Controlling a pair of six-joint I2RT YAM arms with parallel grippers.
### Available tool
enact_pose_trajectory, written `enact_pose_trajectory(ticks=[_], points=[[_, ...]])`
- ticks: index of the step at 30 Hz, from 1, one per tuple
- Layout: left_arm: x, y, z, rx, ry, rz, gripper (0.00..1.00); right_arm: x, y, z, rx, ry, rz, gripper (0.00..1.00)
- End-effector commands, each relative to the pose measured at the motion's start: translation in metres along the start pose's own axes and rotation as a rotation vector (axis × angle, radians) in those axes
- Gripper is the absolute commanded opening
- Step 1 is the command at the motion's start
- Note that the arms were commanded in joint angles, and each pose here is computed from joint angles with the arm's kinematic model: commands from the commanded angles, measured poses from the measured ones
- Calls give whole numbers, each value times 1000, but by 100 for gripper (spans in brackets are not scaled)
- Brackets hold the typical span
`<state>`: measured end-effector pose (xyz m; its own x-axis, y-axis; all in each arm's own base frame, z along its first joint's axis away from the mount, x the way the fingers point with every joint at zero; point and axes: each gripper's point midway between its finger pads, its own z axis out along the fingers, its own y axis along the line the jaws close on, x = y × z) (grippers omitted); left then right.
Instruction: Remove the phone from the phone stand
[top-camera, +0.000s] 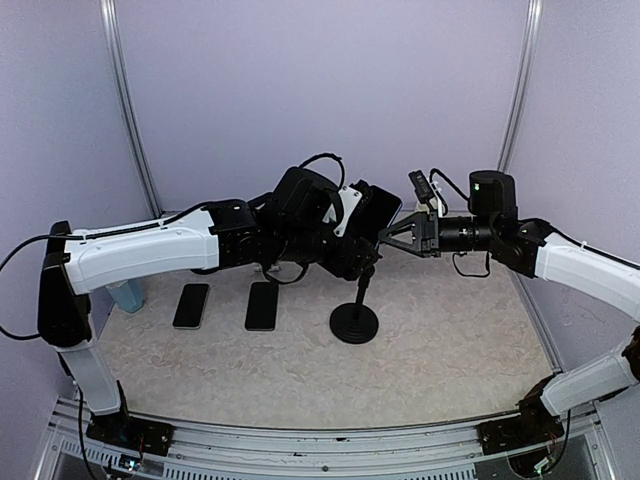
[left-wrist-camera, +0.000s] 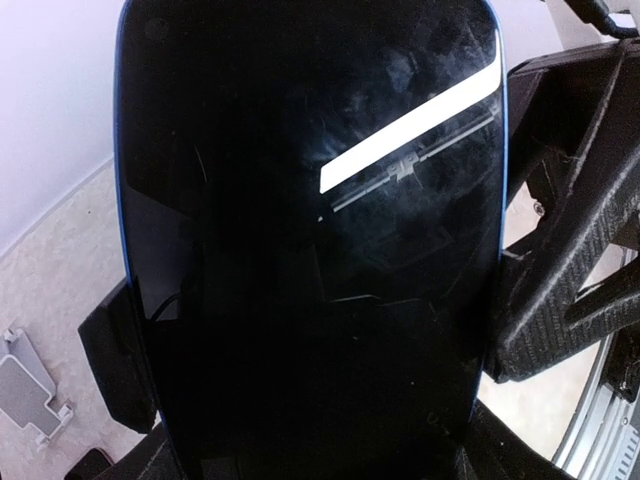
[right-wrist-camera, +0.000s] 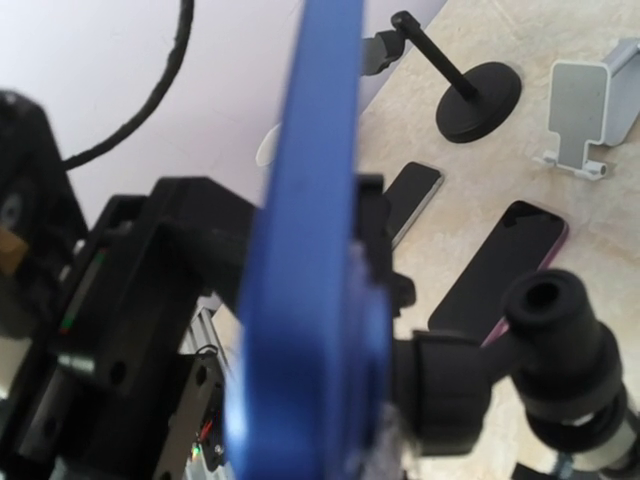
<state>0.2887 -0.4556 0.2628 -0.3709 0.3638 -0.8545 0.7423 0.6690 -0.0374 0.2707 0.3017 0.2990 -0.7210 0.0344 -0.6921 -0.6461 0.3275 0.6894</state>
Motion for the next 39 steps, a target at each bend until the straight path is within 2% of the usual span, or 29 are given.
enact_pose_trajectory(ticks=[1,9,20,24,28,34,39], points=[[-3,34,-3,-148,-32,-27,62,-22,41,-12,-101,-65,-140,0],[5,83,-15,-251,-74,-142,44,-16,37,-15,-71,-56,-147,0],[15,127,-21,-276,-92,-252,32,-12,32,-18,-49,-44,-161,0],[8,108,-17,-156,-121,-248,29,-10,29,-16,-47,-41,-163,0],[-8,69,-17,43,-179,-205,27,-11,25,-13,-40,-45,-162,0],[-29,-8,-36,324,-266,-58,25,-16,20,-11,-15,-68,-168,0],[-37,-43,-47,454,-299,-16,25,-19,17,-9,-6,-77,-171,0]])
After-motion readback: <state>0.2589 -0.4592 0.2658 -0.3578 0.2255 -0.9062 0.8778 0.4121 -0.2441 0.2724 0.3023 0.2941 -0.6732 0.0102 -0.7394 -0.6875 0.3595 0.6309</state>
